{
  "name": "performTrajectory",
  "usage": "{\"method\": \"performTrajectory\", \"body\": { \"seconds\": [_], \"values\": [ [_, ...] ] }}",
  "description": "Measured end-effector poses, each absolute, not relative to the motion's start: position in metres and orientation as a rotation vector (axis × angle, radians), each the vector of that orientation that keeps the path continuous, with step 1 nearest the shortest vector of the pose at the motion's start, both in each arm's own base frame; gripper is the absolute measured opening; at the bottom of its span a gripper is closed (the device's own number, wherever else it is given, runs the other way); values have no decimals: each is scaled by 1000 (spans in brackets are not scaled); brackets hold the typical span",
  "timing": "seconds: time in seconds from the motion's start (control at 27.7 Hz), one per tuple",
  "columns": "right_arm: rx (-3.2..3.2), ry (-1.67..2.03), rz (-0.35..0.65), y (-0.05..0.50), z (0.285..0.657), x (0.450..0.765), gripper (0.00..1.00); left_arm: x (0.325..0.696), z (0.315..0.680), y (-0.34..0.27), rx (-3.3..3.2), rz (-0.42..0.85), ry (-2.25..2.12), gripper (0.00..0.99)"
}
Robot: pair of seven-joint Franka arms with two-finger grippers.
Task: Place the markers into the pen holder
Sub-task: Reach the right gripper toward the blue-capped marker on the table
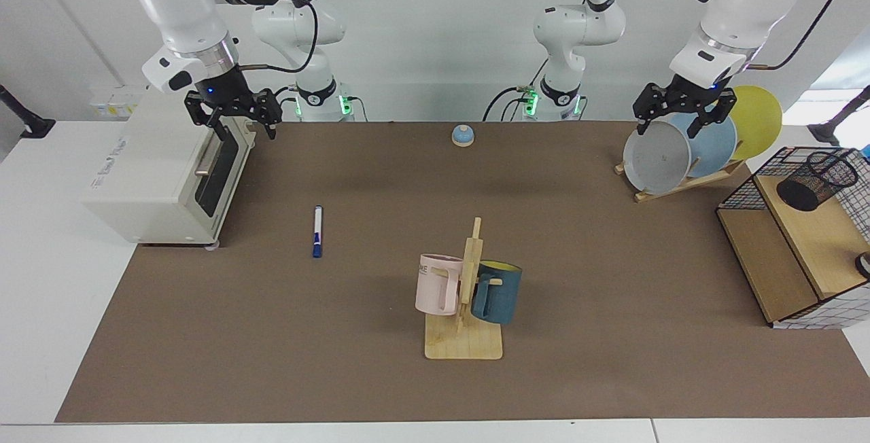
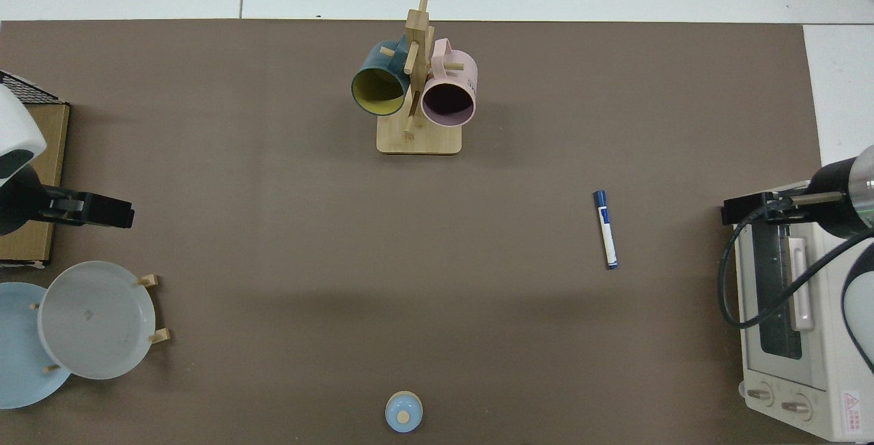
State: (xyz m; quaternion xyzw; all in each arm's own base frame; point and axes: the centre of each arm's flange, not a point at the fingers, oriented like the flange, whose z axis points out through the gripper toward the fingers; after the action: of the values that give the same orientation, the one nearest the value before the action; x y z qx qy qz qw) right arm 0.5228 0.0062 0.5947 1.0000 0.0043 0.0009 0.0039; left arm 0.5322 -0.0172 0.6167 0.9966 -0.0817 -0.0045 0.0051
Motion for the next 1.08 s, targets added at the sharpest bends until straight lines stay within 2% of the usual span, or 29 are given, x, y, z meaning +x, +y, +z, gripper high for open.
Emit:
{"method": "performTrajectory", "body": {
  "seconds": [0.25, 0.69, 0.83, 1.08],
  "values": [
    [3126, 14, 9, 5, 597, 523, 1000, 532, 617, 4, 3120, -13, -228, 991],
    [3126, 27, 16, 10, 599, 523, 1000, 538, 618, -8, 3119, 50, -264, 991],
    [3127, 21, 102, 8, 599, 531, 1000, 542, 611, -14, 3117, 44, -285, 991],
    [3130, 31, 125, 12, 556, 542, 1000, 545, 603, -9, 3113, 17, -315, 991]
  ]
}}
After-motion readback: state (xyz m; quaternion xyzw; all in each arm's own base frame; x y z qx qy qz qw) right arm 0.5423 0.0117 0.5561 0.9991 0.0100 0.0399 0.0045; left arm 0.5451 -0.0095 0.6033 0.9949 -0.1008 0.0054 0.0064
